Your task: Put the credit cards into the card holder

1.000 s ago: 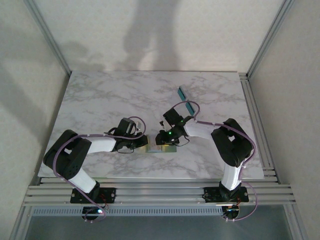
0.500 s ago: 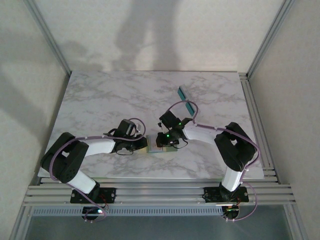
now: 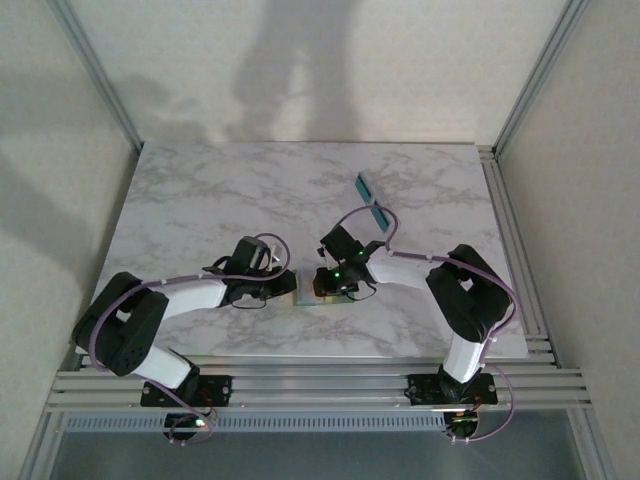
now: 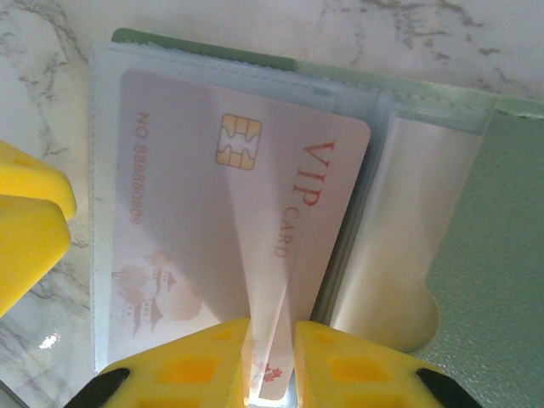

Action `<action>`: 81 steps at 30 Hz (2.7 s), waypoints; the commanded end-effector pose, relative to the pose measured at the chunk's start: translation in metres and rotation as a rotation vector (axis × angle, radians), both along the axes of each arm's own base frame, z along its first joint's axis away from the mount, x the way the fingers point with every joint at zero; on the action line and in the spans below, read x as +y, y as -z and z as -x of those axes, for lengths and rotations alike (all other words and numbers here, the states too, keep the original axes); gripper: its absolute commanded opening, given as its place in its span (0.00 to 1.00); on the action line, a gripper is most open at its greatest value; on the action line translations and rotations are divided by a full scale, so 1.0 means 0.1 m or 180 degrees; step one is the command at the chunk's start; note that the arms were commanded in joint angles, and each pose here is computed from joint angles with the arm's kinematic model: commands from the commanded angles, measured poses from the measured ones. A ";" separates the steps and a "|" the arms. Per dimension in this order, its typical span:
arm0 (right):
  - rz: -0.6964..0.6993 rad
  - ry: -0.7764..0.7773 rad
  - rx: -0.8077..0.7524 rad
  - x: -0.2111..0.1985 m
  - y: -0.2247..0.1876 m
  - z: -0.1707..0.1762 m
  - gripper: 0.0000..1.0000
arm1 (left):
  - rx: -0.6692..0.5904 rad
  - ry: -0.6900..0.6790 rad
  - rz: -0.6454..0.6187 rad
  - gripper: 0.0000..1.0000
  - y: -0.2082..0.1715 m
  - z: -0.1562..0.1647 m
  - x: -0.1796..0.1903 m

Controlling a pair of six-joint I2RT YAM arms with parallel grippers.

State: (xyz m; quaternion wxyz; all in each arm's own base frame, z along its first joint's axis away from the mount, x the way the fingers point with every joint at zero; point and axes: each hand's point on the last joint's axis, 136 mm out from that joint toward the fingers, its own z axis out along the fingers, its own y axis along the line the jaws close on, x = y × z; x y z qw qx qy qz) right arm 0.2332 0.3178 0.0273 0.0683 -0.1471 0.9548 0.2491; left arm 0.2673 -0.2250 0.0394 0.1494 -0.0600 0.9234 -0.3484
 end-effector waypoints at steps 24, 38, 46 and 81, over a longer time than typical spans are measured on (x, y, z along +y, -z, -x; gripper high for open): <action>-0.0387 0.0058 0.0249 0.04 0.24 0.07 0.17 | -0.0037 0.0165 0.0204 0.33 -0.21 -0.10 -0.19; -0.0391 0.0053 0.0274 0.05 0.26 0.07 0.16 | -0.0243 -0.0216 -0.0523 0.61 -0.13 -0.23 0.17; -0.0392 0.0045 0.0284 0.06 0.27 0.07 0.16 | -0.0253 -0.0002 0.0012 0.42 -0.29 -0.19 -0.10; -0.0663 0.0265 0.0045 -0.14 -0.09 -0.07 0.33 | -0.0033 0.0244 0.0047 0.02 -0.15 -0.20 -0.30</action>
